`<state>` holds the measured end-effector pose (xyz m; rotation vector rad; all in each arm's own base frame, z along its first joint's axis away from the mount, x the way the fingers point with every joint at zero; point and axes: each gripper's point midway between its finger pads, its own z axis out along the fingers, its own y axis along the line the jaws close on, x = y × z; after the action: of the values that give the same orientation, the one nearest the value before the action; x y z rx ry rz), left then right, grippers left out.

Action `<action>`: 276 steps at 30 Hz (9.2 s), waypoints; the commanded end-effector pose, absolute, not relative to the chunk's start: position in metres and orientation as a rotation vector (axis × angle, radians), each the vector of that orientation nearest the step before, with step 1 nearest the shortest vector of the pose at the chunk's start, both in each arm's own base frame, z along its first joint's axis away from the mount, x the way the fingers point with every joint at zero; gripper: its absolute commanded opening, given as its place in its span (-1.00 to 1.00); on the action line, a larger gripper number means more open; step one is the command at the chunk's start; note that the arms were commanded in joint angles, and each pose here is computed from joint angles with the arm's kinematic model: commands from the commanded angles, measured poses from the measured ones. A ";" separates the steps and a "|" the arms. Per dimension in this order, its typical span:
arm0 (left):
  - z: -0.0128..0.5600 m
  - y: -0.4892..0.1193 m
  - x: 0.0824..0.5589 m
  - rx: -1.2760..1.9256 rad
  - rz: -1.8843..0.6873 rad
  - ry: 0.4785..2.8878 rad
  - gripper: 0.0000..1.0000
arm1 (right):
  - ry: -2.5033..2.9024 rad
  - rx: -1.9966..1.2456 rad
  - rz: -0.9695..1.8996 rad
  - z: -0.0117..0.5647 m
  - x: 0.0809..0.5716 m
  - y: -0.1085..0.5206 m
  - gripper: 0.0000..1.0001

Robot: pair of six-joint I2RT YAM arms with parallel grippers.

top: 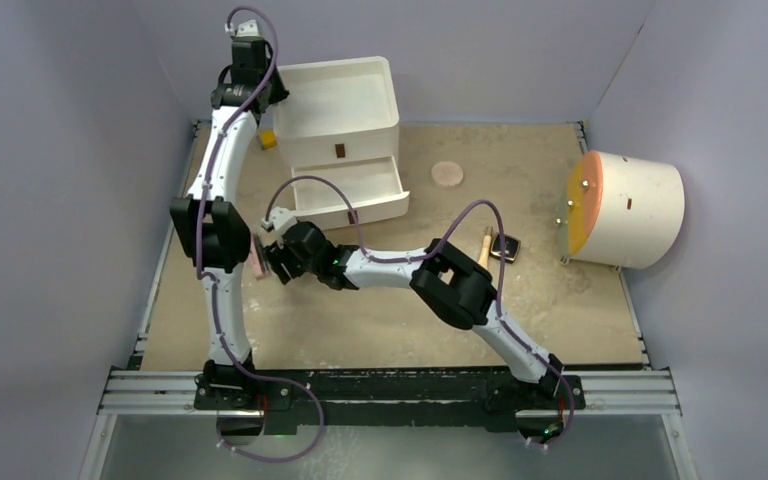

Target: Organize the makeup

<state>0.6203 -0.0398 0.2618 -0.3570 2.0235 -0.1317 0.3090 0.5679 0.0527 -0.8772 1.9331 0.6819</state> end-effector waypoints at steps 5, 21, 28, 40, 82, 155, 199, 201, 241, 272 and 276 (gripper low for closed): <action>0.144 -0.013 0.589 -0.697 -0.041 2.272 -1.00 | 1.915 -0.743 0.605 0.085 0.341 0.513 0.33; 0.275 -0.003 0.599 -0.519 -0.184 2.033 0.78 | 1.841 -0.760 0.657 0.117 0.326 0.479 0.44; 0.354 0.024 0.560 -0.451 -0.100 1.922 0.80 | 1.700 -0.842 0.708 0.181 0.294 0.447 0.48; 0.299 0.036 0.428 -0.489 0.022 2.033 0.84 | 1.581 -0.683 0.490 0.306 0.280 0.339 0.53; 0.060 0.046 0.347 -0.754 0.090 2.652 0.42 | 2.406 0.387 0.034 0.055 0.387 0.085 0.27; 0.058 0.051 0.348 -0.729 -0.013 2.671 -1.00 | 1.787 -0.142 0.567 0.315 0.475 0.266 -1.00; 0.325 -0.121 0.428 0.722 -0.248 1.583 -1.00 | 1.712 -1.243 0.882 0.220 0.418 0.381 -0.89; 0.316 -0.131 0.429 0.758 -0.270 1.585 -1.00 | 1.734 -1.242 0.880 0.213 0.419 0.381 -0.75; 0.199 -0.197 0.451 1.101 -0.130 1.812 -1.00 | 1.641 -0.840 0.309 0.325 0.438 0.266 0.98; 0.386 -0.178 0.447 0.606 -0.104 1.541 0.67 | 1.807 -0.688 0.335 0.280 0.404 0.311 0.98; 0.366 -0.127 0.438 0.319 0.045 1.724 0.69 | 1.811 -0.735 0.348 0.272 0.391 0.331 0.98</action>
<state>0.4491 -0.1735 0.3624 0.6258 1.6002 -0.0700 0.3956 0.3174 0.2629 -0.7564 1.8346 0.3450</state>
